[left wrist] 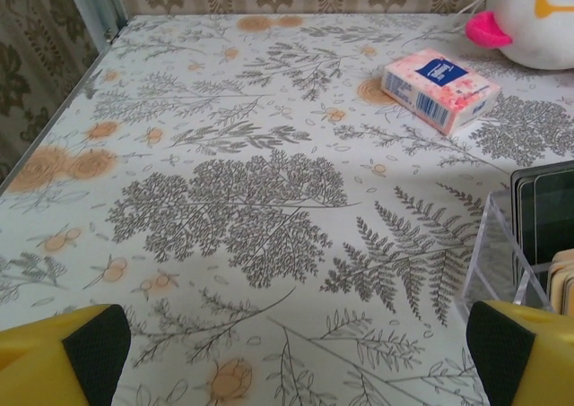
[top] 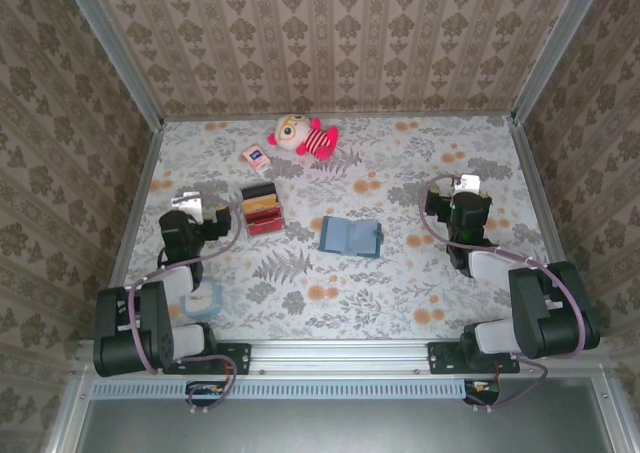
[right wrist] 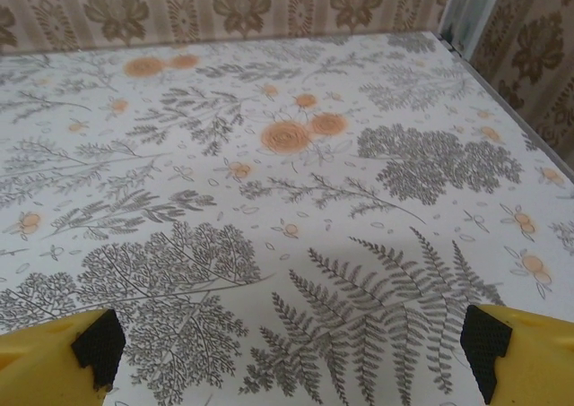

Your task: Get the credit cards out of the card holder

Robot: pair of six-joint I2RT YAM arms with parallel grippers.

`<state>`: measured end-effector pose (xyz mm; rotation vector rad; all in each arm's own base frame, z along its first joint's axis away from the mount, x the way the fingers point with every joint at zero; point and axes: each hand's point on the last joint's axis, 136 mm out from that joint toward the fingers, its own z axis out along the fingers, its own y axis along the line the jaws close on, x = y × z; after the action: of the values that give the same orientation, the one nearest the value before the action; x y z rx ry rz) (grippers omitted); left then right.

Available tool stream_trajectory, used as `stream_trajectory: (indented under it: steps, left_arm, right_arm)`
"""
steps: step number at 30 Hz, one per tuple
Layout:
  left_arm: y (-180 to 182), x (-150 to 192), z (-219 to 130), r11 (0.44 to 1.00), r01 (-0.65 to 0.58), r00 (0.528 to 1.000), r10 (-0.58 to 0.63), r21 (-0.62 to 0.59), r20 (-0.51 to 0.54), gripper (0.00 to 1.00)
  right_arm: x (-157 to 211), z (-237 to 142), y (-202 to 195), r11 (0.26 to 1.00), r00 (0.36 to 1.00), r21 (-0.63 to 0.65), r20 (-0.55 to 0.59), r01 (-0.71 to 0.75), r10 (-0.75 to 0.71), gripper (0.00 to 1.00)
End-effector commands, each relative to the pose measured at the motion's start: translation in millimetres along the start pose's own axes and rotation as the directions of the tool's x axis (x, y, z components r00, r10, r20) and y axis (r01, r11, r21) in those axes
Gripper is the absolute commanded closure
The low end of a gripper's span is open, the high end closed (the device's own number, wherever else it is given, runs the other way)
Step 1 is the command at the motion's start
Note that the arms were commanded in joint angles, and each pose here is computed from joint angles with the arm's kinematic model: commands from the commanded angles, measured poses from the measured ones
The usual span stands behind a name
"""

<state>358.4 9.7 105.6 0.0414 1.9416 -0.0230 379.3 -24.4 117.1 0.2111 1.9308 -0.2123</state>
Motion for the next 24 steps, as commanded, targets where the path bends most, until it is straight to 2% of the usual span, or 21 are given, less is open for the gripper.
stream_trajectory:
  steps: [1, 5, 9, 15, 19, 24]
  left_arm:
    - [-7, -26, 4, 0.999, -0.034, 0.994, 0.030, 0.041, 0.101, 0.00]
    - [-14, -24, 10, 0.996, -0.042, 0.993, 0.033, 0.075, 0.112, 0.00]
    - [-27, -10, 24, 0.991, -0.099, 0.989, 0.088, 0.090, 0.115, 0.00]
    - [-24, -5, 37, 0.991, -0.136, 0.989, 0.136, -0.010, 0.049, 0.00]
    - [1, -5, 39, 0.985, -0.073, 0.997, 0.076, -0.159, 0.015, 0.00]
    - [3, -5, 39, 0.984, -0.065, 0.998, 0.068, -0.163, 0.016, 0.00]
  right_arm:
    - [-4, 4, 3, 0.999, 0.997, -0.034, 0.071, 0.000, 0.003, 0.00]
    - [6, 12, 11, 0.997, 0.998, -0.071, 0.068, 0.010, -0.005, 0.00]
    - [10, 16, 11, 0.998, 0.998, -0.068, 0.057, 0.011, -0.007, 0.00]
    - [10, 19, 7, 0.999, 0.999, -0.049, 0.048, -0.001, 0.003, 0.00]
    - [11, 19, 7, 0.999, 0.999, -0.051, 0.045, -0.002, 0.005, 0.00]
    - [11, 19, 7, 0.999, 0.999, -0.051, 0.045, -0.002, 0.005, 0.00]
